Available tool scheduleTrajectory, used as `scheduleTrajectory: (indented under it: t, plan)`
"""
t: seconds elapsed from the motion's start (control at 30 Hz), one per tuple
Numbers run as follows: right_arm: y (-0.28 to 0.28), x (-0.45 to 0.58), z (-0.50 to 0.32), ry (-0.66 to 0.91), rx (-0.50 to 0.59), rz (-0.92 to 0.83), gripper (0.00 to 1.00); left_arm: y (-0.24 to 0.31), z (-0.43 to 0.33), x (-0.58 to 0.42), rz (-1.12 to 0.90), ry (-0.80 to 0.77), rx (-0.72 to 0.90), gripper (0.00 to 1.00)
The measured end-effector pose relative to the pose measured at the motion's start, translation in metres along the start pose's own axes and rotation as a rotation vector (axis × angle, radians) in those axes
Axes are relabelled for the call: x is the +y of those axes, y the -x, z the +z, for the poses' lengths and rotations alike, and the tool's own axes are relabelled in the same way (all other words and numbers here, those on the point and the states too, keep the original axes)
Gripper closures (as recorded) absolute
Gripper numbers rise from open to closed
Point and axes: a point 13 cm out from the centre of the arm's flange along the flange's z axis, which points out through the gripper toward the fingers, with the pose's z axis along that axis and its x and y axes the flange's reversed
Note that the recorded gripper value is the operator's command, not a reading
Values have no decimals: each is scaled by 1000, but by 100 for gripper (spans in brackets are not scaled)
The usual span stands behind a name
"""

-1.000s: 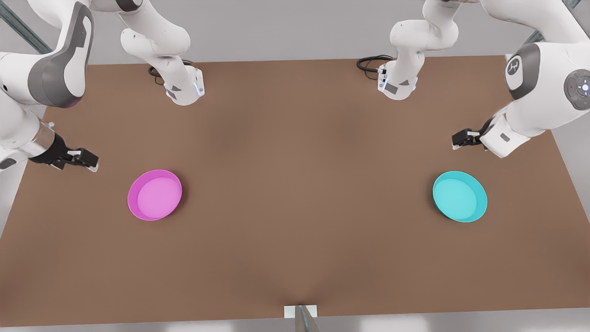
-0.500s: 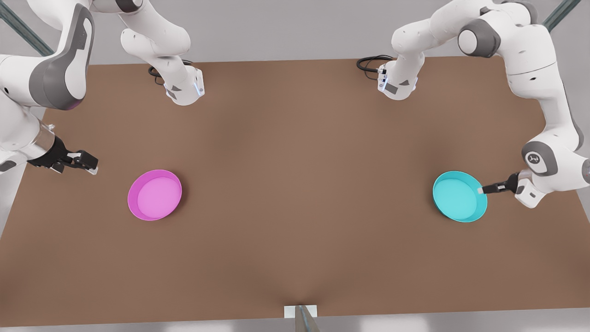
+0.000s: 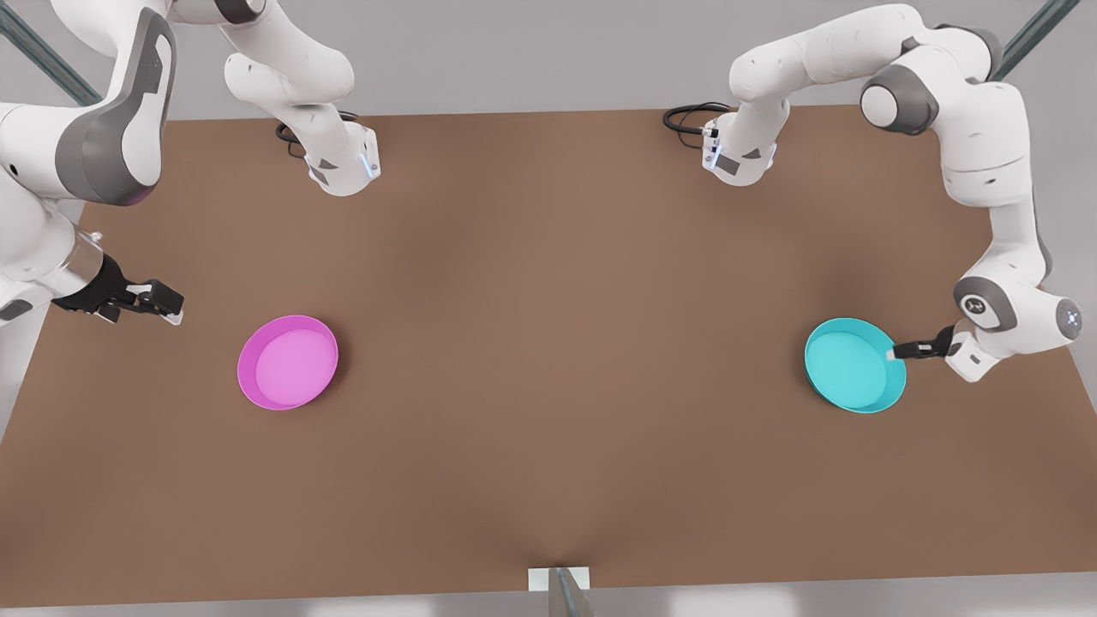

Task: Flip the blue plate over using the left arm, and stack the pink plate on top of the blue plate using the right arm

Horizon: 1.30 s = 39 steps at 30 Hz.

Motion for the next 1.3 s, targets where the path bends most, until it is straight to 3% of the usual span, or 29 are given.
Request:
scheduleTrajectory:
  t: [0.07,0.13,0.5,0.57,0.73,0.83,1.03,1.13,1.3]
  plan:
    - [0,0,0,0,0,-1,0,1,4,-1,10,-12,-5,0]
    - [0,0,0,0,0,-1,0,2,5,-2,22,-18,-10,23]
    - [1,0,4,-2,6,-8,0,5,17,-9,73,-47,-15,25]
    - [1,-1,4,-2,7,-8,0,5,19,-9,80,-50,-15,41]
    - [1,-2,5,-2,8,-9,0,6,21,-11,97,-52,-15,41]
    - [1,-3,5,-2,8,-9,0,7,21,-12,106,-52,-15,61]
    - [1,-4,5,-3,9,-12,0,10,20,-16,123,-49,-18,69]
    - [1,-5,6,-3,10,-14,0,11,20,-17,125,-47,-19,78]
    - [1,-5,6,-3,10,-18,0,14,21,-23,129,-38,-14,79]
